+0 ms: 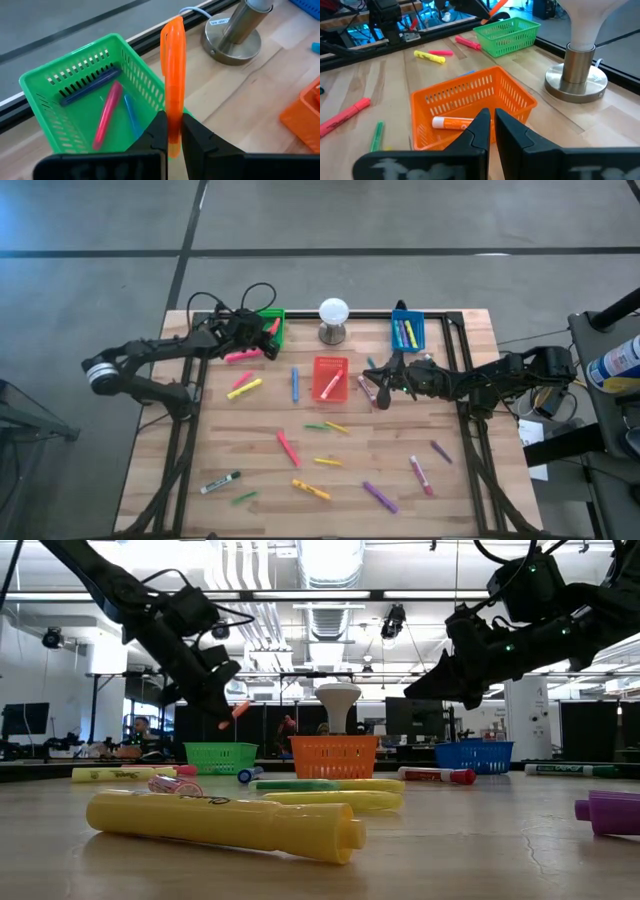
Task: Pick & Place Markers
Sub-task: Put the orange pen into the green bin
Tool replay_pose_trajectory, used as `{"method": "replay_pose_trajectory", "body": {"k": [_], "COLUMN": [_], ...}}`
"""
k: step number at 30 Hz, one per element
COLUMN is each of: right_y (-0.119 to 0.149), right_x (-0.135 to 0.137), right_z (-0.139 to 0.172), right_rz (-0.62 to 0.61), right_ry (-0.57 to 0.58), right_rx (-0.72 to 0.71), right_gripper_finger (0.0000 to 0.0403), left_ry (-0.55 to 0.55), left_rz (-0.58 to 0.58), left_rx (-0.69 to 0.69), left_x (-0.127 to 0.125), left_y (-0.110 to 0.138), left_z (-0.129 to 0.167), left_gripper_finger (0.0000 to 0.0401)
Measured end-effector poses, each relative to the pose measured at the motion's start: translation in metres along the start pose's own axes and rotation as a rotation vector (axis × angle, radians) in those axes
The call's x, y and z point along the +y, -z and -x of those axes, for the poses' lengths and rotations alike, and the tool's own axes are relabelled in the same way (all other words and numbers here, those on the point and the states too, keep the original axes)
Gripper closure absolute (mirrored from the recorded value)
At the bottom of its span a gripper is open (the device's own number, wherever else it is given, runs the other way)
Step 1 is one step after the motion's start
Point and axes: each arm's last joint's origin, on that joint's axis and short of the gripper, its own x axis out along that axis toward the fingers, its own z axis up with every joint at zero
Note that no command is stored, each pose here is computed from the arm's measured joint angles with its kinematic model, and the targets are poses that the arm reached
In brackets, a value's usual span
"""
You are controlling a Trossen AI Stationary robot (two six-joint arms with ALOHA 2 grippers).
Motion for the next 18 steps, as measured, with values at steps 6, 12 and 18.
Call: {"method": "replay_pose_trajectory", "body": {"k": [6, 12, 18], "right_y": [0.000, 0.000, 0.000], "right_x": [0.000, 0.000, 0.000], "right_z": [0.000, 0.000, 0.000], "right_rz": [0.001, 0.000, 0.000], "right_ry": [0.001, 0.001, 0.001], "right_rx": [0.003, 0.002, 0.002], "right_gripper_finger": [0.0380, 0.0380, 0.0380], "left_ry": [-0.011, -0.021, -0.027], "left_rz": [0.005, 0.010, -0.005], "left_rx": [0.009, 0.019, 0.047], "left_x": [0.002, 0.004, 0.005], "left_y": [0.001, 0.003, 0.007], "left_z": [-0.007, -0.013, -0.019], "left_gripper_finger": [0.0375, 0.0375, 0.0361]}}
